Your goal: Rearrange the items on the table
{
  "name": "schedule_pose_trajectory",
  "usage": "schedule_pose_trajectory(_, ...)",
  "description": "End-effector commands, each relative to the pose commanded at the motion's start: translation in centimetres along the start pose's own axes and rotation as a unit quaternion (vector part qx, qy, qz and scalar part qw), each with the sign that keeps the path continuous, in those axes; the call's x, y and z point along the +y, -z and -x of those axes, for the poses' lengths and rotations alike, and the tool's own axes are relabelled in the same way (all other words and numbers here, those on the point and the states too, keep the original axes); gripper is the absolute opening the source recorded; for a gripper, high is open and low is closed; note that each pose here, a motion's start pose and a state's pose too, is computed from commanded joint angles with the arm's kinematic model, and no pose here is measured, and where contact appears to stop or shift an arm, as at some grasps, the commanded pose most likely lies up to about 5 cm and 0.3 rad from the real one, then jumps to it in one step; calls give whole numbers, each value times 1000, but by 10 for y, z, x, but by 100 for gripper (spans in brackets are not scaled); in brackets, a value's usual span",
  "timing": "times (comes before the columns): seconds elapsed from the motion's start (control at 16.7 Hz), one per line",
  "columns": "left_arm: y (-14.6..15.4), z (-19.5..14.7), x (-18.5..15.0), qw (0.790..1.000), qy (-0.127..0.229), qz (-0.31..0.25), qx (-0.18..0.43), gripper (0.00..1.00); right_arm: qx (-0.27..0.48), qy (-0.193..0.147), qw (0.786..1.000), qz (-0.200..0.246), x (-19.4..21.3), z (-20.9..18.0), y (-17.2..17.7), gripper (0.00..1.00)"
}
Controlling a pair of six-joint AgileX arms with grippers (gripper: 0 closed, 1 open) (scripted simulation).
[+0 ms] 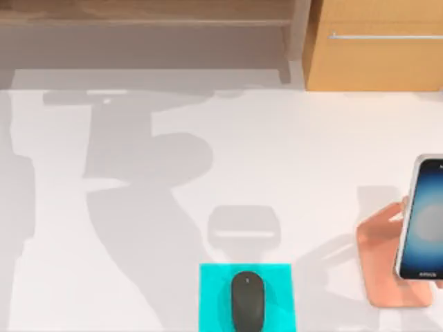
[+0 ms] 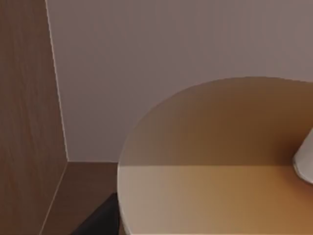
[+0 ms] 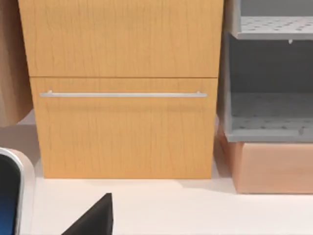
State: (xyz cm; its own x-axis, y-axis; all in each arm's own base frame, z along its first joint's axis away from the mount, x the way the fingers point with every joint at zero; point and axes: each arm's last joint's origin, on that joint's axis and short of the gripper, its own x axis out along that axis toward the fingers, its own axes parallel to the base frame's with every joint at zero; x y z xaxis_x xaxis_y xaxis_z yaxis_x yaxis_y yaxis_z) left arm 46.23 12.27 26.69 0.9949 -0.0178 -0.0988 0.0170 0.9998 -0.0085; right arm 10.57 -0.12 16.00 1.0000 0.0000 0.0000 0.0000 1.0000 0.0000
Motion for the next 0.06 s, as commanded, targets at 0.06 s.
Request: schedule_pose_trajectory(0.06,0,0,0,1000,0,0,0,100,0,0,1000,0,0,0,0,100)
